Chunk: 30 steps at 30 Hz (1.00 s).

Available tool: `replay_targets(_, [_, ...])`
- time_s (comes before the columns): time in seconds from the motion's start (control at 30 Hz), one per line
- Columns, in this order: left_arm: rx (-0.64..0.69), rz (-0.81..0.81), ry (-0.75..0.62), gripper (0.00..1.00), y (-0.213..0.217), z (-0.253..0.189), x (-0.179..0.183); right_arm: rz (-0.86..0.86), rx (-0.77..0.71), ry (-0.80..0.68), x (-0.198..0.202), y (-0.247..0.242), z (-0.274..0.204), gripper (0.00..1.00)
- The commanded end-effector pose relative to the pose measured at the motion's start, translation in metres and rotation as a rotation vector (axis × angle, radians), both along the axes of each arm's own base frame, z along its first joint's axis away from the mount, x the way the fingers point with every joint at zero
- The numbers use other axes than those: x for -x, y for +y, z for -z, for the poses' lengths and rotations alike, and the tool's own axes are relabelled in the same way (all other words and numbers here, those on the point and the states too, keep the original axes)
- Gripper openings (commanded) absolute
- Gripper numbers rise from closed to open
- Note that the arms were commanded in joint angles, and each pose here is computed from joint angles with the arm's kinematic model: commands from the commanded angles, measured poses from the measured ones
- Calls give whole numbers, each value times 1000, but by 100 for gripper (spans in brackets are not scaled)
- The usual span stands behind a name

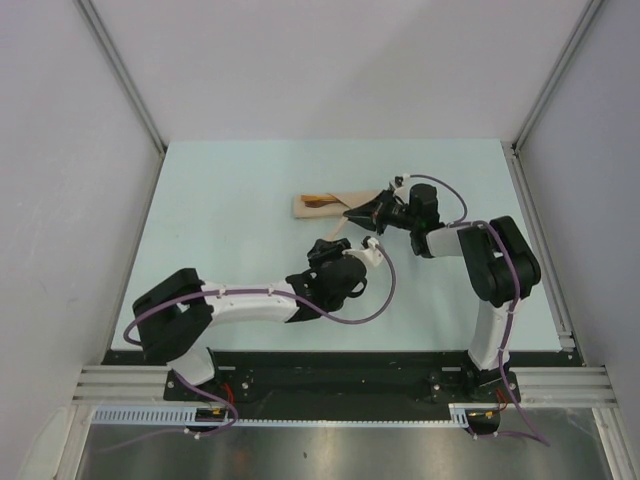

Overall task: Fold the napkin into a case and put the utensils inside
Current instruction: Pass from the right arm to the left, then pass from the left arm to the right

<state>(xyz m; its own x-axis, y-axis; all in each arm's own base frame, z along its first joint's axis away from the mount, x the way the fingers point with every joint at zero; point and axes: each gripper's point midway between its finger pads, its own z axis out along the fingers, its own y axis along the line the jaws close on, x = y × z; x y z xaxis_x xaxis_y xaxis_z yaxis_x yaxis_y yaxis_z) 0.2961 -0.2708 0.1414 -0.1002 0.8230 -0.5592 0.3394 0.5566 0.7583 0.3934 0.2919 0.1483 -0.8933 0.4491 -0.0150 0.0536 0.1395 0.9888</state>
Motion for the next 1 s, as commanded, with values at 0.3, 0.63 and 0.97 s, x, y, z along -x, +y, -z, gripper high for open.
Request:
replay_targets(0.3, [303,90,209,0,-25,-45,-6,-47,30,-169,5,-20,-29,32])
replay_targets(0.63, [946,79,809,0,7,-39,-11,-136,202,-366,3,-38,-34,59])
replay_targets(0.97, [1261,142,1202,0,9,-22,-7,-291,209,-500,23,-11,-28,58])
